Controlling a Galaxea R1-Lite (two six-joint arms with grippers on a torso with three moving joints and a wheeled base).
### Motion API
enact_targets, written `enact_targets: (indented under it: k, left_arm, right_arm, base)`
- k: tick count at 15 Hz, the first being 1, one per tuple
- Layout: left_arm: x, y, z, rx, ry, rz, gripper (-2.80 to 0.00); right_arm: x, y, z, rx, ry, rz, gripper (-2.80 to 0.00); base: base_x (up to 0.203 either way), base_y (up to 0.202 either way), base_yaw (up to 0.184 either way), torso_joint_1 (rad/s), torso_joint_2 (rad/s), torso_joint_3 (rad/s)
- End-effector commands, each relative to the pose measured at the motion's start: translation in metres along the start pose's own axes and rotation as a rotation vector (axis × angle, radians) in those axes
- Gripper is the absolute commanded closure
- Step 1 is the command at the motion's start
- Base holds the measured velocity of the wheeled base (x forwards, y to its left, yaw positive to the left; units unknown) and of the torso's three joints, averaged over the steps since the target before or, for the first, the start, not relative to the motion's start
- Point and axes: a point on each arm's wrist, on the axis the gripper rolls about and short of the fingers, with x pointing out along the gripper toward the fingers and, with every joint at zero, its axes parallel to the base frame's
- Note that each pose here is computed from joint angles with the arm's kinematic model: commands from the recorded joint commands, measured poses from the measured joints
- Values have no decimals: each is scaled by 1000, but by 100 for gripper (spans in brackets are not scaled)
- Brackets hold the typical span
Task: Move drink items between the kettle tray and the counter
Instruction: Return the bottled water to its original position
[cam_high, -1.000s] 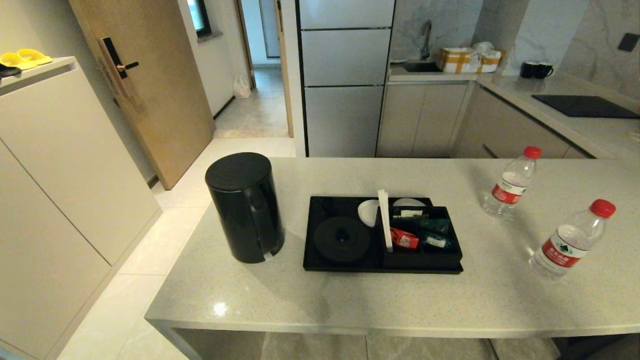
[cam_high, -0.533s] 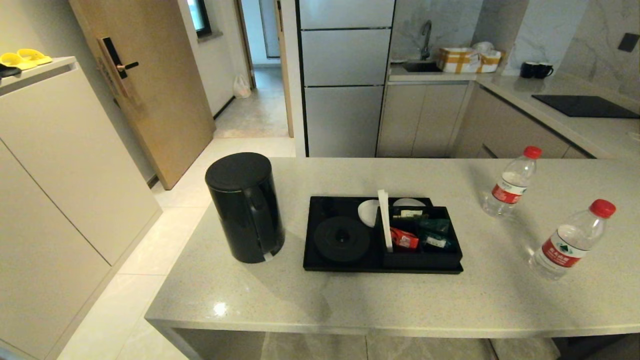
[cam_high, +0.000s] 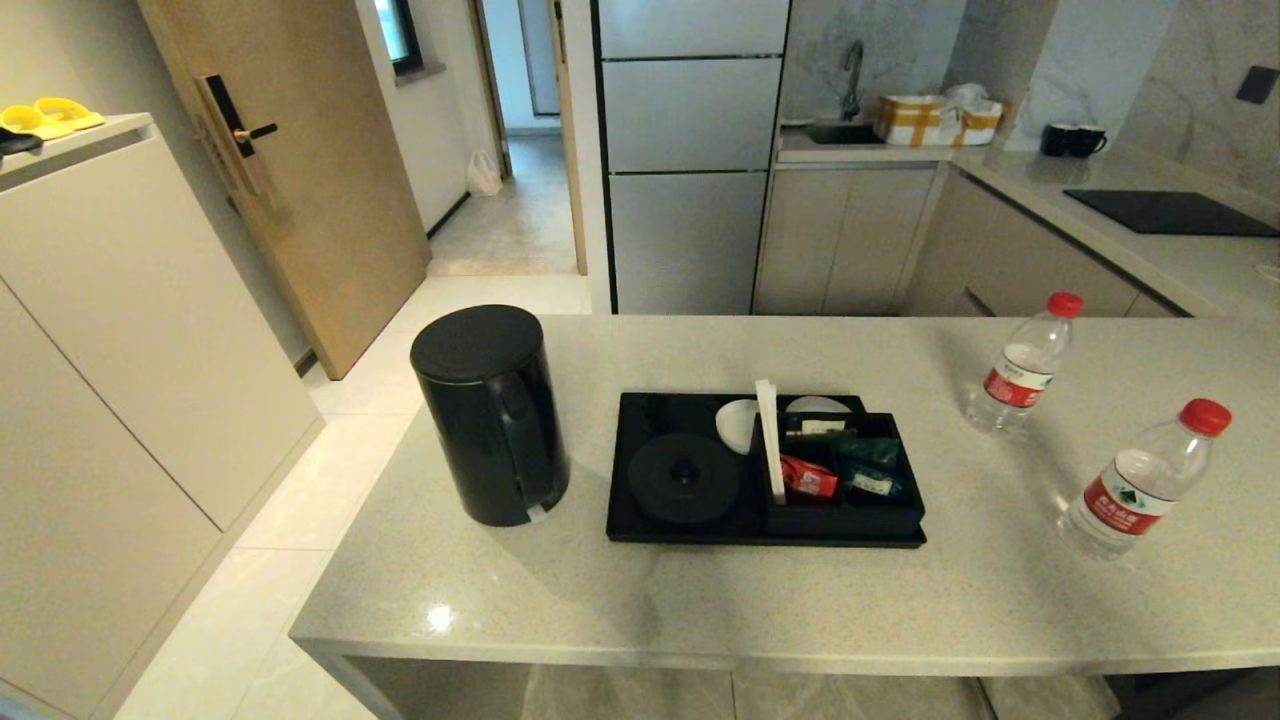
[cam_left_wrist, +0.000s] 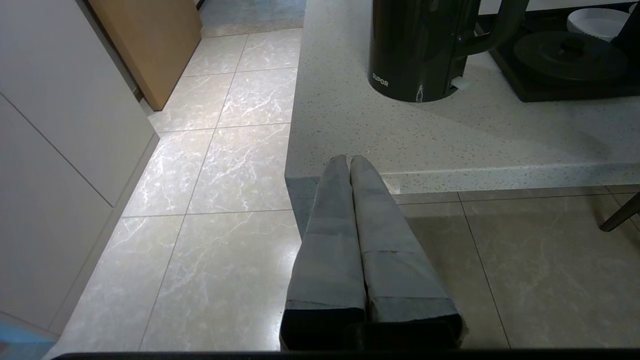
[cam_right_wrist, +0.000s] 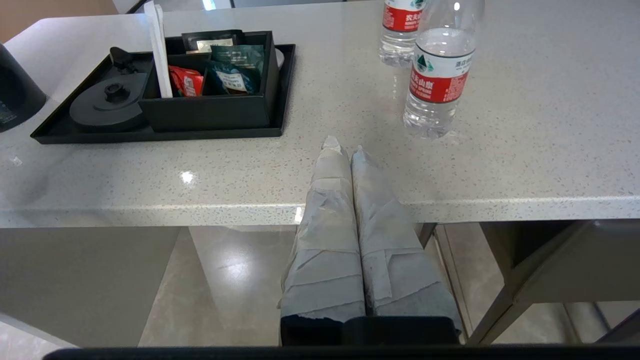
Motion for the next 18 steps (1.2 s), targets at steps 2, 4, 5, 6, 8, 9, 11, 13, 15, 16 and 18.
enact_targets:
  k: [2,4,5,6,8,9,11,13,15,16,18]
  left_arm:
    - [0,0,0,0,0,0,0]
    - [0,0,0,0,0,2,0]
    - [0,0,0,0,0,0,0]
    - [0,0,0,1,1,1,0]
    - [0,0,0,0,0,0,0]
    - [0,0,0,2,0,0,0]
    - [0,0,0,0,0,2,0]
    - [0,0,0,2,0,1,0]
    - [0,0,0,1,0,2,0]
    - [0,0,0,0,0,2,0]
    - [0,0,0,0,1,1,0]
  right_arm:
    - [0,0,0,0,2,1,0]
    - [0,0,0,0,2,1,0]
    - [0,0,0,0,2,1,0]
    - [0,0,0,0,4,1,0]
    - [0,0,0,-3,-1,0,0]
    - [0,0,0,1,2,0,0]
    - [0,0,0,-26,8,5,0]
    - [-1,0,0,-63,12,12,0]
    - [-2,0,-1,-106,68,23,0]
    - [-2,0,0,-106,73,24,0]
    - [-2,0,0,-105,72,23,0]
  base:
    - [0,0,0,0,0,0]
    - [0,0,0,0,0,0]
    - [0,0,0,0,0,0]
    - [0,0,0,0,0,0]
    - [0,0,0,0,0,0]
    - [0,0,0,0,0,0]
    - [0,0,0,0,0,0]
    - [0,0,0,0,0,0]
    - [0,0,0,0,0,0]
    - [0,0,0,0,0,0]
    - [0,0,0,0,0,0]
